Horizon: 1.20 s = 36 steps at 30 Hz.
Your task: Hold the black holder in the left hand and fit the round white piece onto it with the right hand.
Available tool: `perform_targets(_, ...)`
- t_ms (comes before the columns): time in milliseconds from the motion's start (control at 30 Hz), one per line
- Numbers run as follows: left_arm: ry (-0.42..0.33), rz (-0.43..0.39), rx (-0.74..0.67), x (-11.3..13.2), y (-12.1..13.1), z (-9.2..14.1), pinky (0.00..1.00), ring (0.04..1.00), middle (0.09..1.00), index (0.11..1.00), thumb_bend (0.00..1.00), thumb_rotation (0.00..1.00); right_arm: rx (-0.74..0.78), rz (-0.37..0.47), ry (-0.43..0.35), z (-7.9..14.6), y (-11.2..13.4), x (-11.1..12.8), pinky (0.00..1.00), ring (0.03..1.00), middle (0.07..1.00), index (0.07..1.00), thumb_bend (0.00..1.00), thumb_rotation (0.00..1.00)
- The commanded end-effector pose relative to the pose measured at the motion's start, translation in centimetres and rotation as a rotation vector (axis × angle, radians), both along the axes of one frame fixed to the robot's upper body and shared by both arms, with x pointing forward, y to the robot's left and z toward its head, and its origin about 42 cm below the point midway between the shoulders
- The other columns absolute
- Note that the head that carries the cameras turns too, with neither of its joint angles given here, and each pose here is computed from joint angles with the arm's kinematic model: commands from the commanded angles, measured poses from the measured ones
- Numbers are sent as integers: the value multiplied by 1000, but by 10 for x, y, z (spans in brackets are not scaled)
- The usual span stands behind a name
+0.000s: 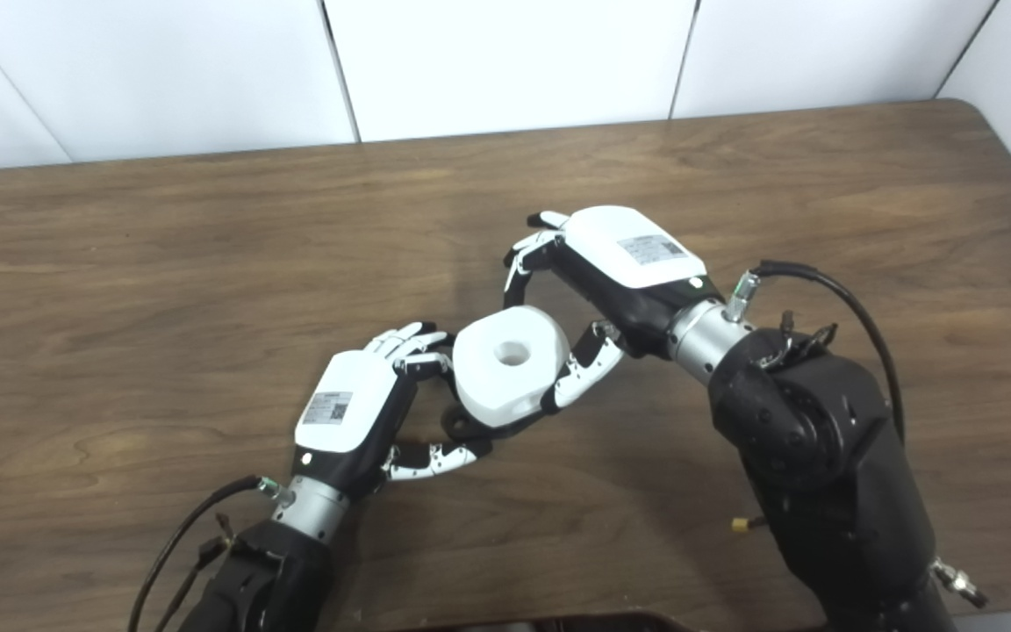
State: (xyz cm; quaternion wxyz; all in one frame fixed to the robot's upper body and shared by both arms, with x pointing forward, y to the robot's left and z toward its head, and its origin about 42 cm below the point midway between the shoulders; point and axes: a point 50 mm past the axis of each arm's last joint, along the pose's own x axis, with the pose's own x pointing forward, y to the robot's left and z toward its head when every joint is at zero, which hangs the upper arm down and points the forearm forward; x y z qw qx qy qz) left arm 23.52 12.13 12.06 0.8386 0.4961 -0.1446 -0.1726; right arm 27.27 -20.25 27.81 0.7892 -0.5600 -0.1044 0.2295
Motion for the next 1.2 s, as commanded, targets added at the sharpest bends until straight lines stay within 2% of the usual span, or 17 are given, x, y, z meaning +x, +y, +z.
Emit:
perform_targets(0,33,-17,53,-1,-1,-6,877,890,817,488,520,49,18,24,-71,15,3,-2,827,938,797,483,524,133)
perform_targets(500,34,-13,51,-1,-1,-6,881,894,819,488,520,50,9,43,-48,13,9,-8,824,951,803,483,523,133)
perform_targets(667,32,-13,52,-1,-1,-6,880,893,819,488,520,50,-1,35,-47,9,10,-8,853,957,811,484,523,132)
perform_targets(1167,29,-14,55,-1,-1,-5,879,893,820,488,520,50,-27,20,-79,5,7,-3,854,946,809,484,522,131)
